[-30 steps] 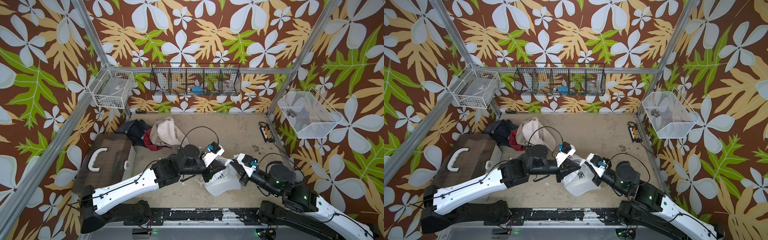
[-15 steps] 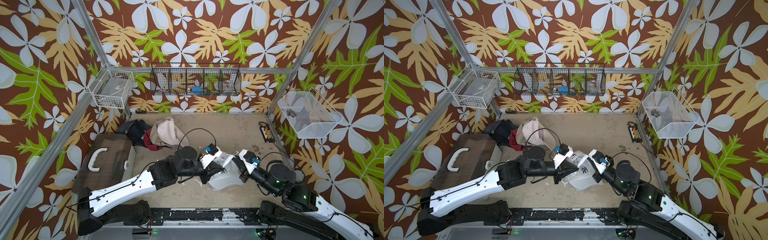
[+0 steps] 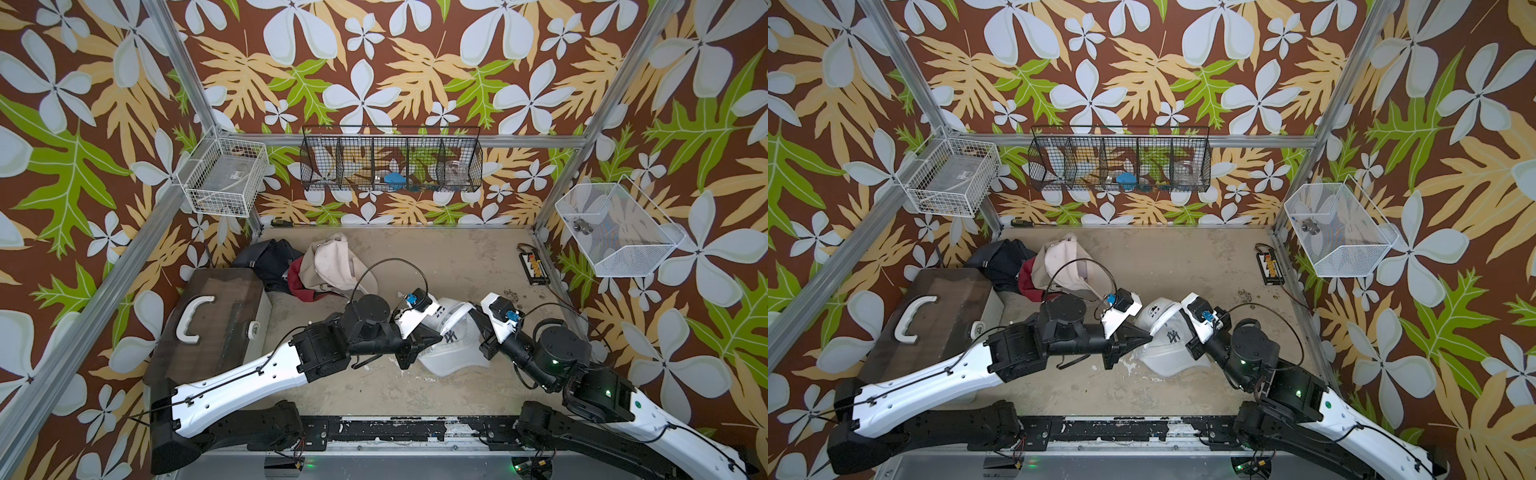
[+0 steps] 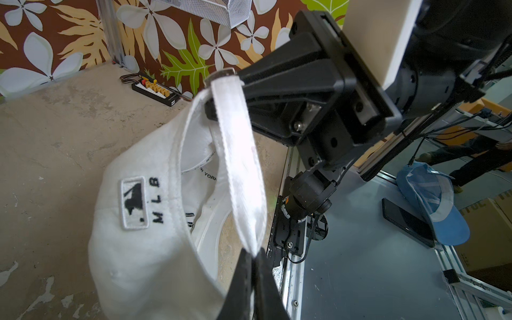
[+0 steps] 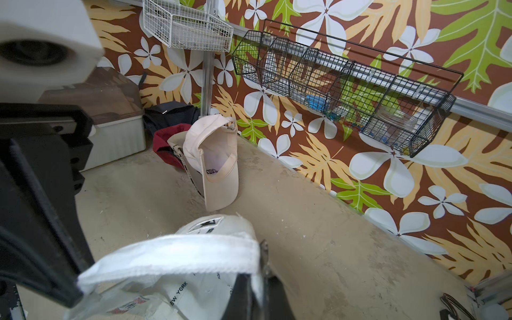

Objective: Open the adjustable buckle of the baseball cap
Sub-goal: Pull the adjustable strap on the baseball cap, then place the baseball cap at the center of the board.

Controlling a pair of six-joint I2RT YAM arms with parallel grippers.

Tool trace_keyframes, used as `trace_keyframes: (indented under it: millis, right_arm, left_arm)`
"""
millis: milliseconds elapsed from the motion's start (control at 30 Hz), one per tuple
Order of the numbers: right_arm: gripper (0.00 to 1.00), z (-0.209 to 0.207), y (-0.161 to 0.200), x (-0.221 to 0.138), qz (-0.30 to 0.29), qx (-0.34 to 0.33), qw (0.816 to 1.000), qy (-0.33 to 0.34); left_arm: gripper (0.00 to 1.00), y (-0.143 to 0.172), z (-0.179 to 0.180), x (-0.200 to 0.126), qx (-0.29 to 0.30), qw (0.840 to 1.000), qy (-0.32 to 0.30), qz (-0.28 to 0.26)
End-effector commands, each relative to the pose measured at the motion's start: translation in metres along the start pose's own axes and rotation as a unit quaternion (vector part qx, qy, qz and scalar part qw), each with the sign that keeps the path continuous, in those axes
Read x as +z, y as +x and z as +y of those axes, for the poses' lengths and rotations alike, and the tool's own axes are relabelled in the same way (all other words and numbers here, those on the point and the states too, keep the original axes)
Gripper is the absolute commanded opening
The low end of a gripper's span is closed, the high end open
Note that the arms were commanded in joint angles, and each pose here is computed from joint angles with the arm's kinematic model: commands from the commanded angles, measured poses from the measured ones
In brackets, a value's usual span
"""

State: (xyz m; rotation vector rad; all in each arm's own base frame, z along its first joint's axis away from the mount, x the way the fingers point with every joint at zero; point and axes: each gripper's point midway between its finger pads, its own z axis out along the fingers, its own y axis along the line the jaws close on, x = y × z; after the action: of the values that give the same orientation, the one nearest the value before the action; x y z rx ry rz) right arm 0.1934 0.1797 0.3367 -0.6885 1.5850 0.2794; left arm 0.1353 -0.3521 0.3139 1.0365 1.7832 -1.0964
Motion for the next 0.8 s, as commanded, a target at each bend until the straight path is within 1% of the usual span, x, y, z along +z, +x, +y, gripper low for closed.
trace_keyframes:
  millis: [0, 167, 367, 600, 767]
  right_arm:
    - [0.00, -0.013, -0.009, 0.001, -0.013, 0.004, 0.999, 0.035]
    - [0.00, -0.022, -0.002, 0.010, 0.006, -0.001, 0.999, 0.052]
    - [0.00, -0.043, 0.007, 0.025, 0.023, 0.013, 0.998, 0.065]
    - [0.00, -0.052, 0.009, 0.033, 0.031, 0.021, 0.996, 0.075]
    - [0.00, -0.053, 0.007, 0.037, 0.033, 0.023, 0.996, 0.076]
  left_arm:
    - [0.00, 0.001, 0.003, -0.004, 0.013, 1.000, -0.011, -0.002]
    - [0.00, 0.004, 0.007, -0.013, 0.015, 1.000, -0.026, -0.005]
    - [0.00, 0.003, 0.018, -0.027, 0.021, 0.998, -0.056, -0.017]
    - [0.00, -0.009, 0.041, -0.036, 0.002, 0.995, -0.082, -0.057]
    - [0.00, -0.020, 0.056, -0.037, 0.001, 0.990, -0.114, -0.079]
